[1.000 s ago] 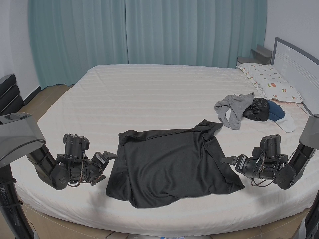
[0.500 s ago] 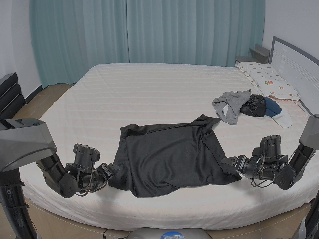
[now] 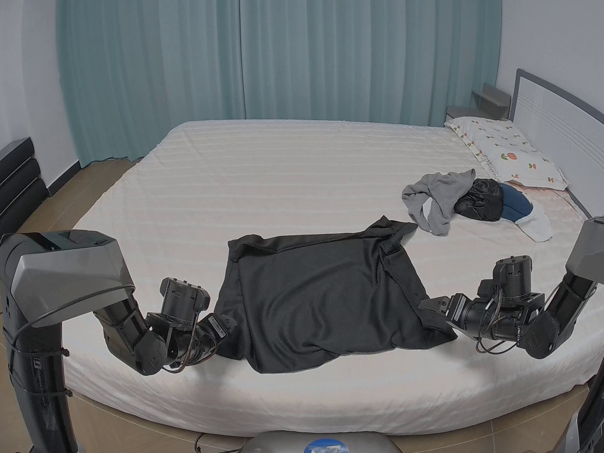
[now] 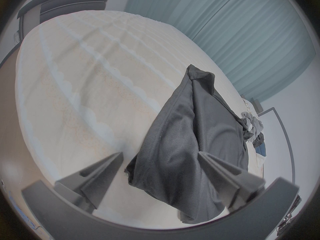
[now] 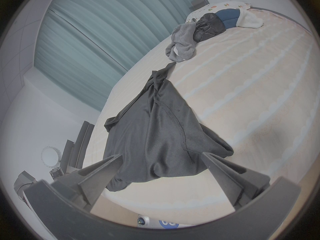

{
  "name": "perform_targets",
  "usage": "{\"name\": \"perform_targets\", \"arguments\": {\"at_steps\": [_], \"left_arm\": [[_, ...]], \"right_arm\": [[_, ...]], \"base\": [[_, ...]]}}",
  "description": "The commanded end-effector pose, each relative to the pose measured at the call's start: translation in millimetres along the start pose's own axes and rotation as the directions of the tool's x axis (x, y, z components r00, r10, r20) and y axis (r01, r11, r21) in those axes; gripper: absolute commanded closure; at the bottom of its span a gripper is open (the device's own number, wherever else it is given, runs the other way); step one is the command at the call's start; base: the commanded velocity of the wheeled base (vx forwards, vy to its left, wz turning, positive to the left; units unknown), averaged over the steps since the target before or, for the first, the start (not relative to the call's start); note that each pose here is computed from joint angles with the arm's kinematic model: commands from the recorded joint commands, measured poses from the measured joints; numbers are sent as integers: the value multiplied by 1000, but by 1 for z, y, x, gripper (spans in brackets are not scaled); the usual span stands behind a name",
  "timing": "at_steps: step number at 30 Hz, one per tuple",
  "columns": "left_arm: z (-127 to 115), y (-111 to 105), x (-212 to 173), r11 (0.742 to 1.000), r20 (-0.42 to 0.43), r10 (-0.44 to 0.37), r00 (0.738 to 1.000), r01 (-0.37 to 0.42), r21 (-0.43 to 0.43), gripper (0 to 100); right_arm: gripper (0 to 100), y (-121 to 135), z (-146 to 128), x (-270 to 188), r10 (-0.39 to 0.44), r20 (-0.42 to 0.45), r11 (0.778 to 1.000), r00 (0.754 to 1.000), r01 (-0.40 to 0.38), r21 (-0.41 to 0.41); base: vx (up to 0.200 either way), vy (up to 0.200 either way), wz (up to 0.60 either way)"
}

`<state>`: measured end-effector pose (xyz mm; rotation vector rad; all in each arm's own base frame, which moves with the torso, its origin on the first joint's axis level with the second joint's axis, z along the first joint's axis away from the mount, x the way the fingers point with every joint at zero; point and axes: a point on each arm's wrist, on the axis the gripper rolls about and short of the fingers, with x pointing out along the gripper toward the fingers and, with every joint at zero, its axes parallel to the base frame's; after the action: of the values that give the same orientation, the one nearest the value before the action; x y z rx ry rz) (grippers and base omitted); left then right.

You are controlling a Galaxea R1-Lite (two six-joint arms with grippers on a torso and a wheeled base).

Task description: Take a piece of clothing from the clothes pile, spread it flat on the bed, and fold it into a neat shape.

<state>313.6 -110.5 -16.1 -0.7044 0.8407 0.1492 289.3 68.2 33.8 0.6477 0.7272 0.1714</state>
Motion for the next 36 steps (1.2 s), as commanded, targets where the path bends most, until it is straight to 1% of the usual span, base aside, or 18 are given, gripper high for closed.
{"name": "perform_targets", "arguments": {"at_steps": [1, 7, 12, 14, 17, 19, 23, 28, 32, 36], "left_arm": [[-3, 3, 4, 1000, -10, 13, 1000, -13, 1, 100], [-4, 5, 0, 1000, -15, 19, 1000, -19, 2, 100], [-6, 11, -10, 999, -22, 35, 999, -35, 2, 100], [-6, 13, -15, 999, -22, 37, 999, -37, 3, 100], [1, 11, -27, 1000, 1, 21, 1000, -21, 11, 100], [3, 12, -32, 1000, 6, 23, 1000, -23, 21, 100], [5, 12, -38, 999, 9, 22, 1000, -23, 38, 100], [9, 14, -46, 998, 4, 44, 999, -45, 52, 100], [7, 17, -45, 995, -17, 71, 997, -69, 76, 100], [7, 17, -44, 994, -19, 73, 997, -71, 79, 100]], "right_arm": [[0, -1, -1, 1, -6, -4, 1000, 1000, 6, 1], [0, 1, -1, 1, 8, -10, 1000, 1000, -8, 1], [0, 5, -4, 2, 28, -27, 1000, 999, -28, 3], [0, 7, -7, 4, 34, -40, 999, 999, -34, 3], [0, 11, -12, 7, 49, -61, 999, 997, -49, 0], [0, 16, -19, 11, 64, -93, 998, 994, -65, -6], [0, 17, -29, 25, 64, -121, 998, 991, -66, -9], [0, 7, -35, 54, 27, -141, 1000, 990, -28, -6], [0, 0, -25, 69, -19, -84, 1000, 996, 19, 0], [0, -12, -14, 74, -45, -51, 999, 998, 47, 24]], "base": [[0, 0, 0], [0, 0, 0], [0, 0, 0], [0, 0, 0], [0, 0, 0], [0, 0, 0], [0, 0, 0], [0, 0, 0], [0, 0, 0], [0, 0, 0]]}}
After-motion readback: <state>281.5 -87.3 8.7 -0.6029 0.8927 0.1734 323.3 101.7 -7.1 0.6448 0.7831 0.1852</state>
